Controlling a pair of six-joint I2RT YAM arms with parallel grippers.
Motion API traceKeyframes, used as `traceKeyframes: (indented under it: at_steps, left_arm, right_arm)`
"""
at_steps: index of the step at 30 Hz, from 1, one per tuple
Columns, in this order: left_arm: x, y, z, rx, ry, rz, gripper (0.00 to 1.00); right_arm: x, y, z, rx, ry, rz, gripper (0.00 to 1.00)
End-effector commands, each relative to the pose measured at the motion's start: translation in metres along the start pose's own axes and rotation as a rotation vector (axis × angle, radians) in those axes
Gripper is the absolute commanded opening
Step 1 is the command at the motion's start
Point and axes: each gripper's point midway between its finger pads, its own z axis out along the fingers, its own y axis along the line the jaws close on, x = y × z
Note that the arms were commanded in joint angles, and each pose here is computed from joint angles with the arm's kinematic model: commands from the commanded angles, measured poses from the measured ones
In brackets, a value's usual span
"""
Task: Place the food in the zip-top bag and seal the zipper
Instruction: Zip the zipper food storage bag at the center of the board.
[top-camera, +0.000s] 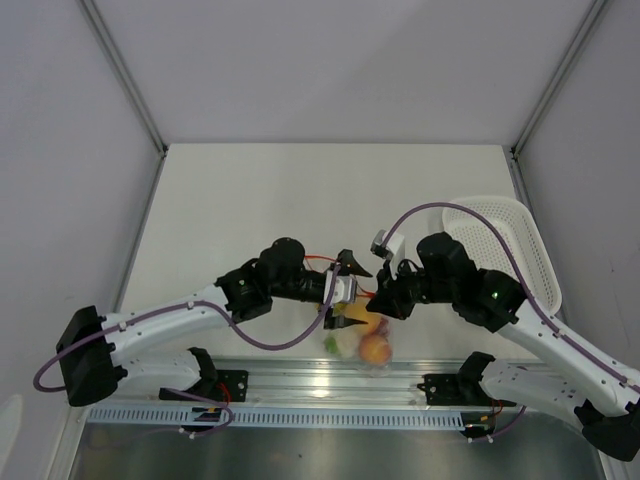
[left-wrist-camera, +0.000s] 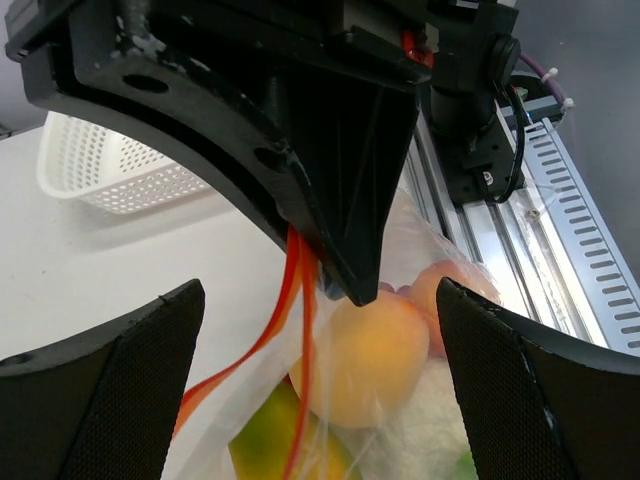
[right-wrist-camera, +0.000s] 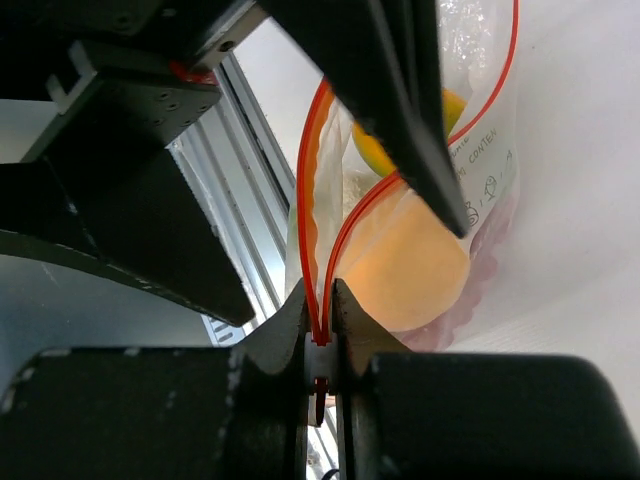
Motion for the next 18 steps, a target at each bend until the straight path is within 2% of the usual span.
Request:
traceKeyframes:
  at_steps: [1,4,6,7,10,13,18]
  left_arm:
    - [-0.020,0.005,0.005,0.080,-0.069,0.065,0.98]
    - [-0.014,0.009,0.011,0.122,-0.061,0.040,0.97]
    - [-0.015,0.013,0.017,0.145,-0.047,0.028,0.91]
    - [-0.004,0.005,0.017,0.182,-0.004,-0.020,0.81]
    - [0.002,0.004,0.016,0.208,0.015,-0.075,0.60]
    - [0.011,0.001,0.014,0.207,0.022,-0.103,0.50]
    - [0.022,-0.002,0.006,0.178,0.056,-0.143,0.44]
  right_arm:
    - [-0.019,0.008,-0.011,-0.022,-0.055,-0.044,0.00]
    - [-0.017,0.007,-0.010,-0.020,-0.045,-0.044,0.00]
    - [-0.018,0.007,-0.011,-0.014,-0.046,-0.045,0.00]
    - [-0.019,0.005,-0.011,-0.007,-0.050,-0.046,0.00]
    - [-0.020,0.005,-0.013,-0.004,-0.052,-0.050,0.00]
    - [-0.018,0.006,-0.011,-0.014,-0.045,-0.048,0.00]
    - [-0.016,0.005,-0.008,-0.012,-0.035,-0.043,0.00]
